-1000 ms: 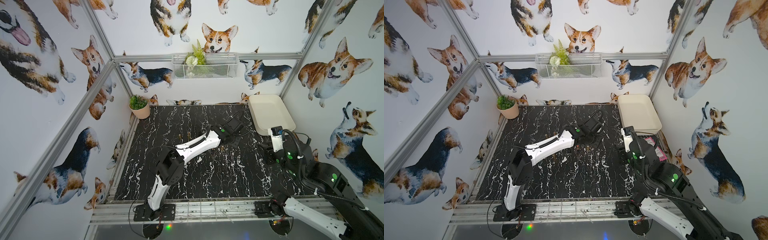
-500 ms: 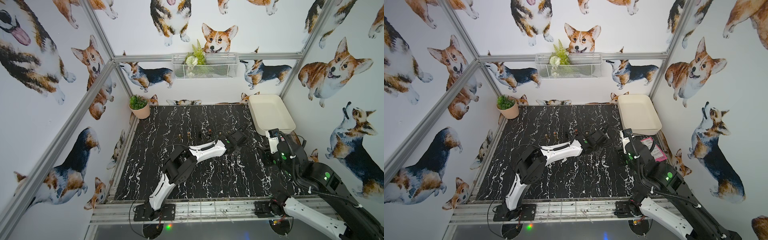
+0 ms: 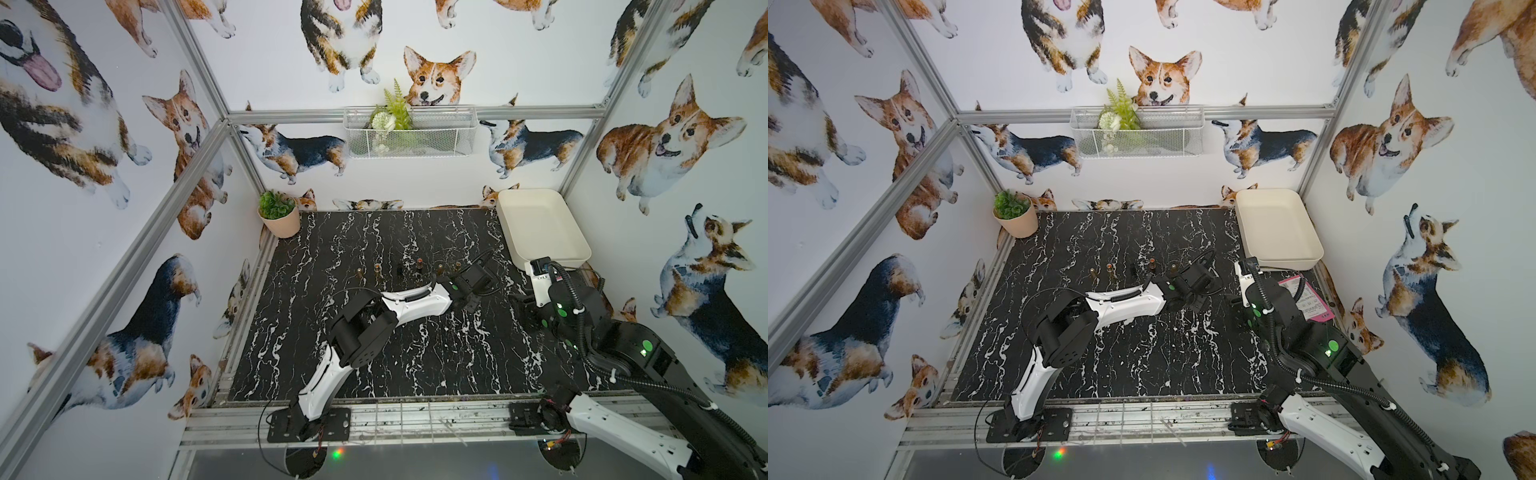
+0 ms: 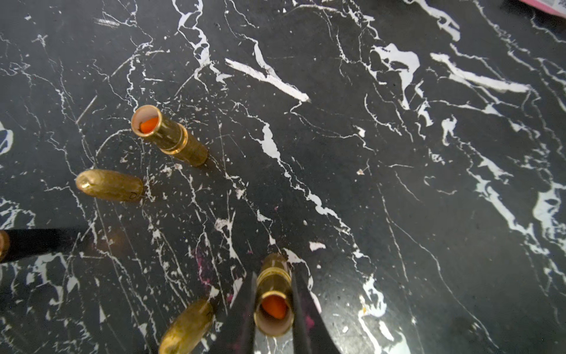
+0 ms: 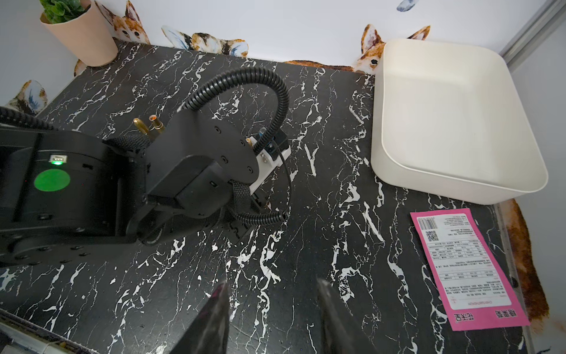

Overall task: Open the lipstick cap
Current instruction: Place the lipstick at the center of the board.

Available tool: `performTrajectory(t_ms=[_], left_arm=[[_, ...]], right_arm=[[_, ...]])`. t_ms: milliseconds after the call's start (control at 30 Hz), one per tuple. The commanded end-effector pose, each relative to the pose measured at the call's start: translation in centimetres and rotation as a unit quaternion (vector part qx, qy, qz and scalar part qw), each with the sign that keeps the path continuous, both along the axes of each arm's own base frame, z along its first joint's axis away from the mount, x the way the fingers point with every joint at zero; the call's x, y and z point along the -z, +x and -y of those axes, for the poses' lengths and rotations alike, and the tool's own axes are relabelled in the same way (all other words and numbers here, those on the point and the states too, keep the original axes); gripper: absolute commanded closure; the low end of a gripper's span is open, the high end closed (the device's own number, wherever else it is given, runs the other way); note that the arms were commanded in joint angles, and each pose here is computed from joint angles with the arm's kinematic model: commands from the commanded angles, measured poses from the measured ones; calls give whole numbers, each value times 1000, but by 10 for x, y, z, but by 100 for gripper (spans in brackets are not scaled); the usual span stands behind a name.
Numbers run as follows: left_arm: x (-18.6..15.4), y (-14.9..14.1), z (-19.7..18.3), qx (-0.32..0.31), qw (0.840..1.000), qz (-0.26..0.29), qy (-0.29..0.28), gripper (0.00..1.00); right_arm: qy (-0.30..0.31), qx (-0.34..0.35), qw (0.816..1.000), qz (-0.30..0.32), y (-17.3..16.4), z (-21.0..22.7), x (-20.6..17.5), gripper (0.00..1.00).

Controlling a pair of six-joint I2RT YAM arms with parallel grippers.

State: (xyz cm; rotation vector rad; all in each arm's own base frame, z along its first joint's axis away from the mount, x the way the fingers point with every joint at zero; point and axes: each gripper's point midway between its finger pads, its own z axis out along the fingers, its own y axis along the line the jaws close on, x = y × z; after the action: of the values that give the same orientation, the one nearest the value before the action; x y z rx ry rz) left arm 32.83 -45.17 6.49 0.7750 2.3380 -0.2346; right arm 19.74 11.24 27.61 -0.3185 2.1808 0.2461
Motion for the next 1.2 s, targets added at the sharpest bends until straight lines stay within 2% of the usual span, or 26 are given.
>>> performTrajectory(t_ms=[0, 100, 267, 400, 700, 967, 1033, 1167], left_arm=[[0, 6, -2, -11, 1000, 3, 0, 77], [3, 4, -2, -8, 1000, -2, 2, 75], [3, 4, -2, -11, 1000, -4, 1, 65], [1, 4, -2, -11, 1000, -2, 0, 64], [-9, 8, -4, -21, 1000, -10, -13, 52], [-73, 13, -21, -31, 996, -33, -72, 49], [-94, 15, -34, -41, 993, -47, -97, 48], [-146, 17, -74, -66, 986, -50, -144, 39]], right_arm=[[5, 0, 1000, 11, 3, -2, -5, 52], [3, 2, 1000, 10, 4, -1, -3, 51], [2, 4, 1000, 14, 5, -1, -5, 51], [-2, 3, 1000, 15, 6, -1, -4, 51], [1, 4, 1000, 14, 5, 0, -4, 51], [8, 4, 1000, 25, 10, -5, -12, 51], [13, 3, 999, 31, 16, -11, -17, 51], [28, -14, 999, 39, 34, -35, -28, 51]])
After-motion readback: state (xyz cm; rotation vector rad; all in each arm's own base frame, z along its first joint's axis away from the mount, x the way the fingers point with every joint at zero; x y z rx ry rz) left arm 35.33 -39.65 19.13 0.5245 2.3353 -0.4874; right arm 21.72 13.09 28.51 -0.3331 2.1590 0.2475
